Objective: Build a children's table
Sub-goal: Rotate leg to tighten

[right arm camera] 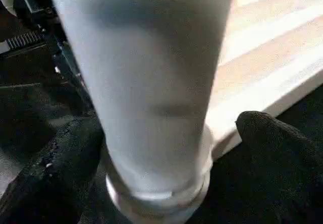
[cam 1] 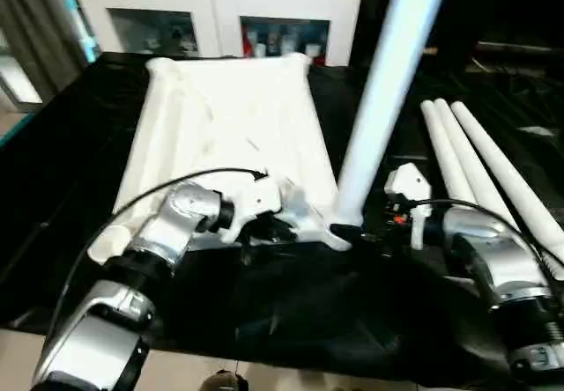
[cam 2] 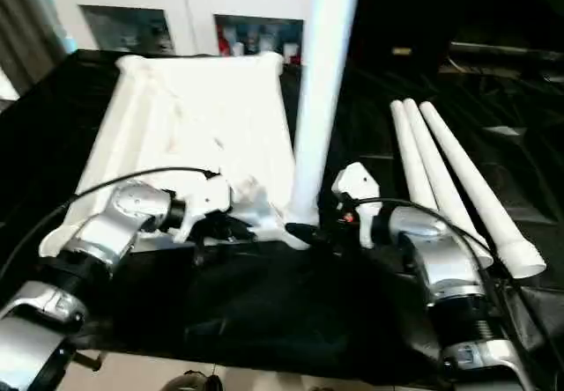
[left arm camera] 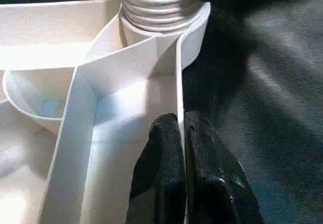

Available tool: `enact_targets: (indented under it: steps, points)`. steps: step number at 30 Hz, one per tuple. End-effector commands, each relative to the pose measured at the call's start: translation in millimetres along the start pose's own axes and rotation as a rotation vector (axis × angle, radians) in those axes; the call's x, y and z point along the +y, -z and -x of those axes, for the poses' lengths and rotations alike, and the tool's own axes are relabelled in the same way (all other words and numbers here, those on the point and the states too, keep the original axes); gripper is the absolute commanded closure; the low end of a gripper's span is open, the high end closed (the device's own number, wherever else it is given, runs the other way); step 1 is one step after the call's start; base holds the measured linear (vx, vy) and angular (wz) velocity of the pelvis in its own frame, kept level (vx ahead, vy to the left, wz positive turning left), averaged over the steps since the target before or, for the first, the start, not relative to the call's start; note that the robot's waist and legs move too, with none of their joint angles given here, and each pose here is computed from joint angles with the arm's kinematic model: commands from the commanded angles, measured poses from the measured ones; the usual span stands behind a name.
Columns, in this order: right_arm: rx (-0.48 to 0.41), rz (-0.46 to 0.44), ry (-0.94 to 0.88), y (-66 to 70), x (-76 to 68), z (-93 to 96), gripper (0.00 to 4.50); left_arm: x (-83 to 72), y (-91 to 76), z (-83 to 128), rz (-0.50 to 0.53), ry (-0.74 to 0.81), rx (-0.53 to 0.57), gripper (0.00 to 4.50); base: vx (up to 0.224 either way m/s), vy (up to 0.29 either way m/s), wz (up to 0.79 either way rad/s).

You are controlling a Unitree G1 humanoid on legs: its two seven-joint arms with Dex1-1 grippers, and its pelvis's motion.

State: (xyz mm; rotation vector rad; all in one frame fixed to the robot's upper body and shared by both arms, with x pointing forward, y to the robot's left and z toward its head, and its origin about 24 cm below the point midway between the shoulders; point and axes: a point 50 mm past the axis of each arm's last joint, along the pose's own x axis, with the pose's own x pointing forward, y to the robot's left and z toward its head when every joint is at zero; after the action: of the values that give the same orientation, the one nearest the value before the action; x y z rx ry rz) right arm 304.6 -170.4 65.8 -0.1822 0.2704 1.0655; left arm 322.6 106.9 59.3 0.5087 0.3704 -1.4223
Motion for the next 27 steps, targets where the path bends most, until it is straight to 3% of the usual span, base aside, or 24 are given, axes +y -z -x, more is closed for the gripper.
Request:
enact_targets:
  steps: [1, 20, 23, 27]
  points:
    - [0.007, 0.017, -0.006, -0.5, 0.0, -1.8, 0.03, -0.7, -8.8, -2.6, -0.023, 0.009, -0.037, 4.5, 0.0, 0.0, 0.0]
    - [-0.003, -0.021, -0.021, 5.2, 2.1, -7.9, 1.6, 1.3, -8.2, 0.9, -0.003, -0.023, -0.028, 4.5, 0.0, 0.0, 0.0]
    - [-0.007, -0.061, 0.005, 11.5, 3.7, -9.4, 1.69, 5.0, -9.1, -0.2, 0.026, -0.069, -0.047, 4.5, 0.0, 0.0, 0.0]
    - [-0.012, -0.157, 0.195, 28.0, -0.1, -19.1, 1.75, 14.0, -9.1, -5.9, 0.078, -0.175, -0.042, 4.5, 0.0, 0.0, 0.0]
